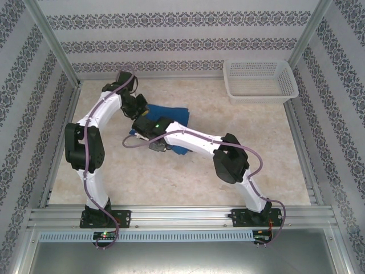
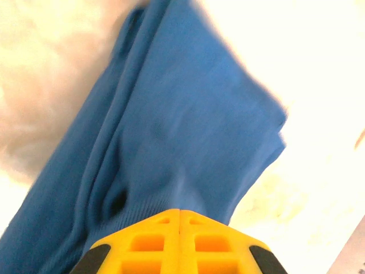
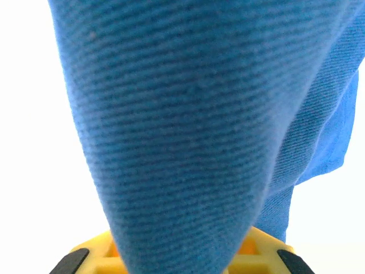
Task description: Roll up the long pants
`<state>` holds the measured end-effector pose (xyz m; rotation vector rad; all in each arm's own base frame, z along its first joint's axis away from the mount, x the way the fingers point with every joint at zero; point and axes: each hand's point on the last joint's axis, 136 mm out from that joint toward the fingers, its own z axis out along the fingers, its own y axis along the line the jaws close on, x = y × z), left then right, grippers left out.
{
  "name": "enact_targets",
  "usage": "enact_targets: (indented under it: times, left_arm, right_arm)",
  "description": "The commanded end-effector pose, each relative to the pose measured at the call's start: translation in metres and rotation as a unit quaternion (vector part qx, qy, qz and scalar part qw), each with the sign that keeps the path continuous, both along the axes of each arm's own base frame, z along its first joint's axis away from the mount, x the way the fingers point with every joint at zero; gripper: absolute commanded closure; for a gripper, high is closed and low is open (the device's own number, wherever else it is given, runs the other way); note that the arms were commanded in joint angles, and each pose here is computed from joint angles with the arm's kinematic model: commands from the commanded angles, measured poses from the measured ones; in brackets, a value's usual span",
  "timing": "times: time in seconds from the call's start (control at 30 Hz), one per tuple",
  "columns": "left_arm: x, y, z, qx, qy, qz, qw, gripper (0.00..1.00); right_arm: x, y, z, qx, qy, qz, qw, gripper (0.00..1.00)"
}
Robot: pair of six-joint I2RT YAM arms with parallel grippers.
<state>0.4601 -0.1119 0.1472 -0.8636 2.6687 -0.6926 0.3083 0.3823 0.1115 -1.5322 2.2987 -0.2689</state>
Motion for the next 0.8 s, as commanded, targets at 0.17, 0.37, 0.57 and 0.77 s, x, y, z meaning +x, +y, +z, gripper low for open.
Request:
enact_targets:
  times: [0.17,0.37,0.57,0.77]
  left_arm:
    - [-0.004,0.025,-0.003,0.014,0.019,0.011,1.0,1.0]
    - [-0.012,0.029,-0.007,0.01,0.022,0.018,1.0,1.0]
    - [-0.016,0.034,-0.002,0.015,0.021,0.016,1.0,1.0]
    - [-0.019,0.042,0.001,0.016,0.02,0.023,0.999,1.0]
  right_arm:
    - [-0.077,0.001,0.071,0.079,0.181,0.003,0.98,1.0]
    - [-0.043,-0.005,0.057,0.118,0.249,-0.06,0.959,1.0]
    - [-0.004,0.001,0.02,0.165,0.317,-0.11,0.928,1.0]
    - [0.027,-0.002,-0.014,0.178,0.338,-0.143,0.913,1.0]
